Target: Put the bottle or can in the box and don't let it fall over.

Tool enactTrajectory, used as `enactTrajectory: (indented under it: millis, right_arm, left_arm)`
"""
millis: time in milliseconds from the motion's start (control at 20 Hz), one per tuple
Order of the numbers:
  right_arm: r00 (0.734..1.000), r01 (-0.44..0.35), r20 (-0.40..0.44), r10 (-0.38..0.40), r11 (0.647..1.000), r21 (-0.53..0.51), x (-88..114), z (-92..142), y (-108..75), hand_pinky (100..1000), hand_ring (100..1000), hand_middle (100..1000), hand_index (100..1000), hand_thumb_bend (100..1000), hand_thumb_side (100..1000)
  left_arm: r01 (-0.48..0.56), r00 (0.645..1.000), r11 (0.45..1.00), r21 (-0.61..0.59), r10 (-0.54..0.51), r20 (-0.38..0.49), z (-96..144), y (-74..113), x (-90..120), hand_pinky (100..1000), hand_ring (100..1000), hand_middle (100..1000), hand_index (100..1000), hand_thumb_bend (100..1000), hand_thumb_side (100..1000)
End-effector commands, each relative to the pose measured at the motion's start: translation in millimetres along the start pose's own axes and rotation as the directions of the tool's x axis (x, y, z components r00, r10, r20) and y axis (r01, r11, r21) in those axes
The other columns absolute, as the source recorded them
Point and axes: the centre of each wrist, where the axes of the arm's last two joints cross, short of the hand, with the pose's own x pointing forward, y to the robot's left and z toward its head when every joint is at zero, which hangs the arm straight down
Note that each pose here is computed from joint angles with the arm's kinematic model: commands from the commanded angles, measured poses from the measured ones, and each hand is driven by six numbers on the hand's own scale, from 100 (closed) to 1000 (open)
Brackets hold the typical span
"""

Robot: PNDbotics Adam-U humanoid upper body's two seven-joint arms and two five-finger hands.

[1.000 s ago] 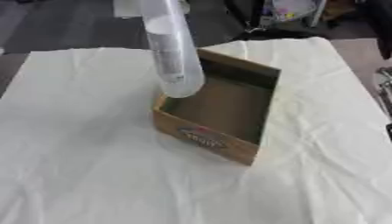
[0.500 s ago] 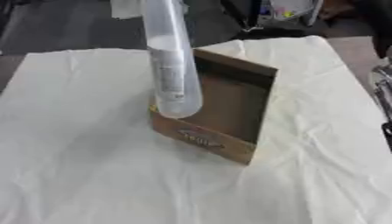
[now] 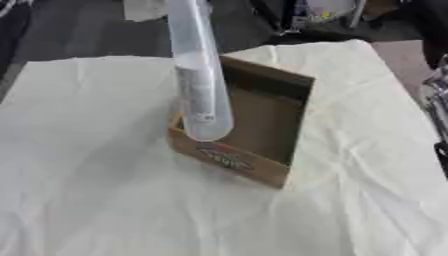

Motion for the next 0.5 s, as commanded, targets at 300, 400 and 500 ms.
enactTrajectory:
  millis: [300,400,500]
  right_arm:
    - [0.999,0.003,0.033,-0.003,1.000,0.001,7.7,-4.9,-1.9,907,747,719,753,100,468]
    - [0.999,0.005,0.037,-0.005,1.000,0.004,8.5,-5.7,-1.3,907,747,719,753,100,469]
    - [0.999,0.007,0.041,-0.008,1.000,0.008,9.6,-6.5,-0.5,907,747,719,753,100,471]
  left_arm:
    - [0.028,1.000,0.997,0.072,-0.028,-0.002,5.3,14.4,-2.7,576,302,373,428,100,379]
    - [0.027,1.000,0.996,0.088,-0.028,0.001,5.5,15.9,-3.9,576,301,372,427,100,378]
    - [0.033,0.999,0.994,0.105,-0.033,0.001,6.4,18.0,-5.4,576,302,371,426,100,363]
